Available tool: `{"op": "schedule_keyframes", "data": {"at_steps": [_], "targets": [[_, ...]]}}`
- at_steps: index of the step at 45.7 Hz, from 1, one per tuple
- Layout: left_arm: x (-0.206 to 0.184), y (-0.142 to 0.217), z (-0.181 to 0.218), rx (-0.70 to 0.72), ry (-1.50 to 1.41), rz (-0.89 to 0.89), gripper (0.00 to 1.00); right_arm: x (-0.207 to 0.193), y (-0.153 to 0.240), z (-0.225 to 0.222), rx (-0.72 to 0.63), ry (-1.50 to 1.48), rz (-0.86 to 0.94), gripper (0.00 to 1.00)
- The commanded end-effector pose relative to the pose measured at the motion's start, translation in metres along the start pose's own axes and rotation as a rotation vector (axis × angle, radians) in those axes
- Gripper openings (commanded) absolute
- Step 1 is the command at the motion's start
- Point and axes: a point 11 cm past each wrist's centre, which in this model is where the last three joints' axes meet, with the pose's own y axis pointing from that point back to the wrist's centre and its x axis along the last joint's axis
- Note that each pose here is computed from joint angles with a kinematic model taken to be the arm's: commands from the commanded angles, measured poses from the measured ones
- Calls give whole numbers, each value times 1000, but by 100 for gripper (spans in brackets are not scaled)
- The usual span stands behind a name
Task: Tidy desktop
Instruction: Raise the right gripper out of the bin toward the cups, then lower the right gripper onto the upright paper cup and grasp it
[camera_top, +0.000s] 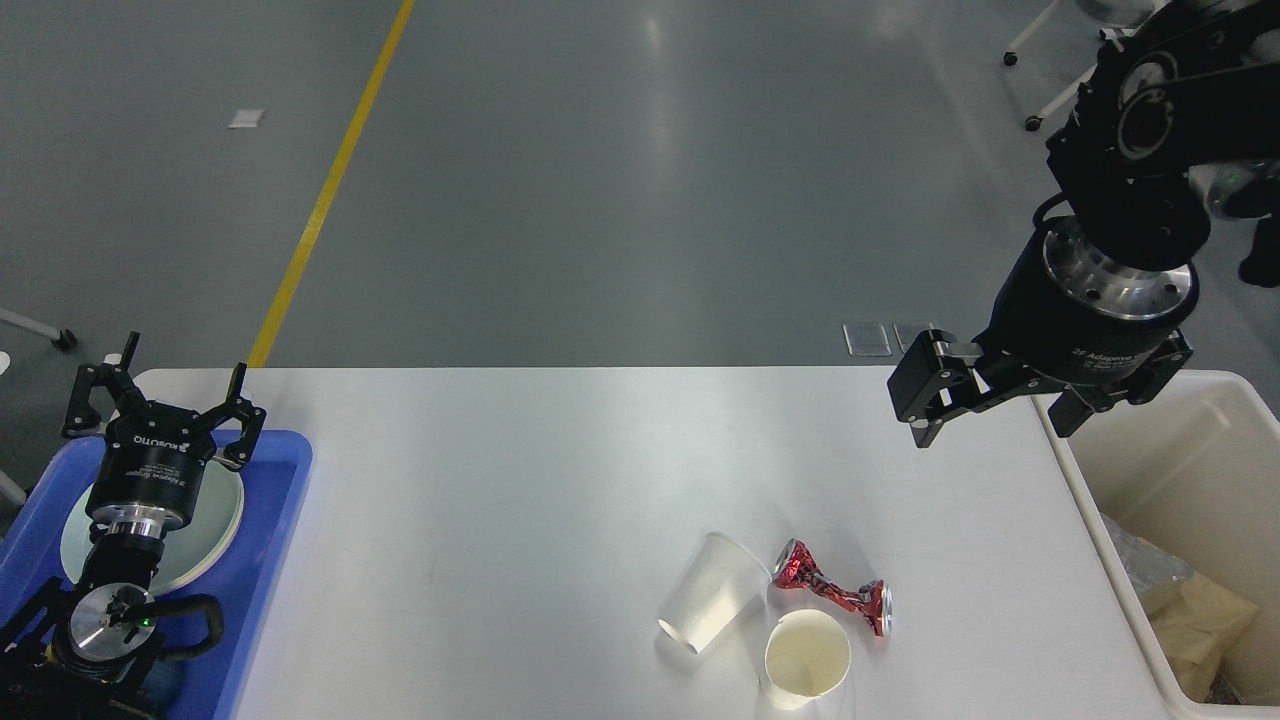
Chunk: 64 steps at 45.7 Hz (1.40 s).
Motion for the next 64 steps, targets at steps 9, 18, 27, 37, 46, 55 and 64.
{"op": "schedule_keyframes", "data": {"at_steps": [9,18,27,37,46,55,64], "targets": [[0,0,0,0,0,0,97,-1,-1,1,3,-3,-4,100],[0,0,0,0,0,0,97,-6,-15,-4,30,-29,-51,100],[0,0,0,0,0,0,97,-7,-35,-5,30,-52,-37,95],[0,0,0,0,0,0,97,-20,-88,-13,72,-95,-102,94],[0,0,0,0,0,0,97,-47,-144,-41,122,-90,-182,91],[0,0,0,0,0,0,97,-65,-187,-55,131,-125,-159,91],[0,0,0,0,0,0,97,-77,-217,-52,104,-174,-111,91]]}}
